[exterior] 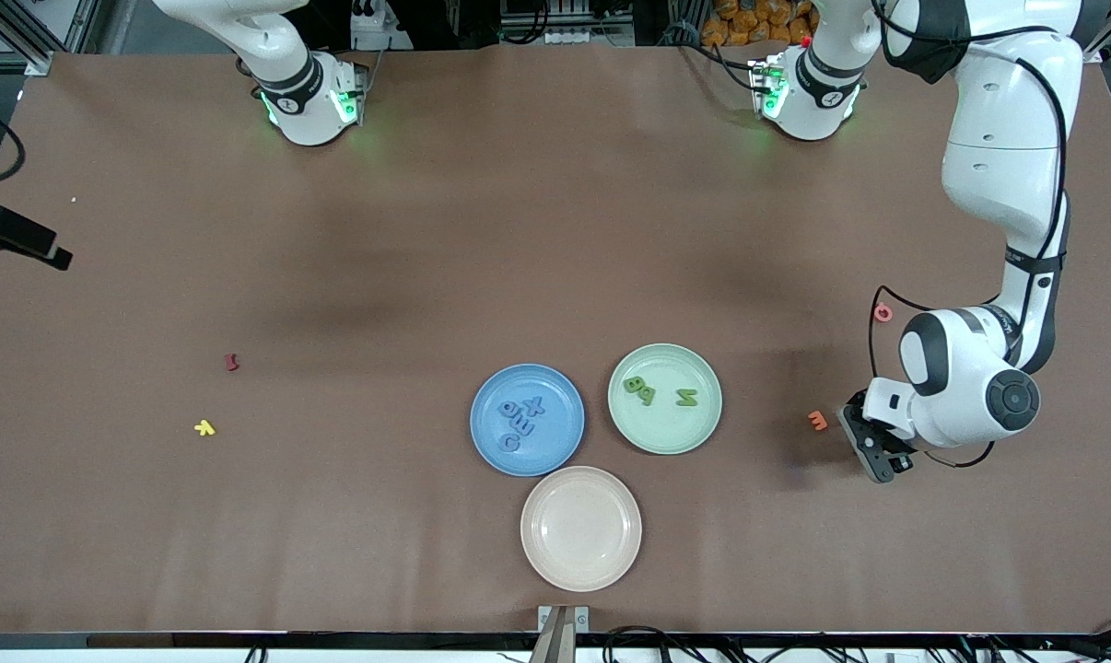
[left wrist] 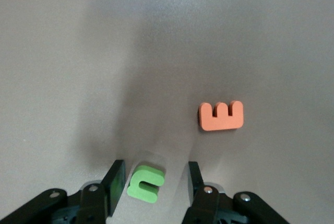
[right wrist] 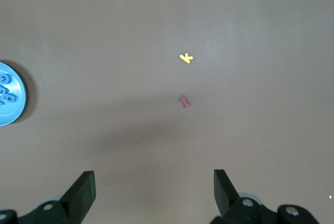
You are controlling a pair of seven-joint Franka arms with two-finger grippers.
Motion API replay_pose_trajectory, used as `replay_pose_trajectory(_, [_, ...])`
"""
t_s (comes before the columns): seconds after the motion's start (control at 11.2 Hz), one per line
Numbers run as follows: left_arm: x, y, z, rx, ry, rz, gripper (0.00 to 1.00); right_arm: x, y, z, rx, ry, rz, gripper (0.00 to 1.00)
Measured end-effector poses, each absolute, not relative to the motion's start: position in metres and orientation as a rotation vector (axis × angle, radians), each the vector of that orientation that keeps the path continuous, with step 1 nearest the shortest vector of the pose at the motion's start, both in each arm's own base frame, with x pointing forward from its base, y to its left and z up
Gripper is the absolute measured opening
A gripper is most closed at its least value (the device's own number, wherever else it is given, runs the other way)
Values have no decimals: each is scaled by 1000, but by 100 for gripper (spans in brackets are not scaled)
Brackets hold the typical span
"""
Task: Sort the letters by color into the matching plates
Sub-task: 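Withdraw the right gripper to rest while the left gripper grasps green c, then carry green c to the green plate and open the left gripper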
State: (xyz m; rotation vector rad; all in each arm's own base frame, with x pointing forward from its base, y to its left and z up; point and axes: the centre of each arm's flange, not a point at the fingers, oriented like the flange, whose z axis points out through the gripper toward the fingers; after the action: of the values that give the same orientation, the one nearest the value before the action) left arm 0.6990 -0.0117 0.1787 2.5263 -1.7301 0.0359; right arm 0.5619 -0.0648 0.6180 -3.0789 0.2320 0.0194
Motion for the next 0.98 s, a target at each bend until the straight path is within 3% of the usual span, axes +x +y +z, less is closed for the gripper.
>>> replay_pose_trajectory(0.36, [699, -7, 179, 2486, -1793, 38, 53, 563, -45, 629, -3100, 246, -11, 100])
replay_pose_trajectory(0.53, [701, -6, 181, 2483, -1802, 43, 32, 562, -46, 643, -3099, 248, -46, 100])
replay_pose_trajectory(0.62, [701, -6, 181, 2481, -1805, 44, 27, 561, -46, 646, -3099, 247, -48, 100])
replay_pose_trajectory(0.98, [701, -6, 181, 2481, -1806, 44, 27, 560, -46, 647, -3100, 248, -41, 100])
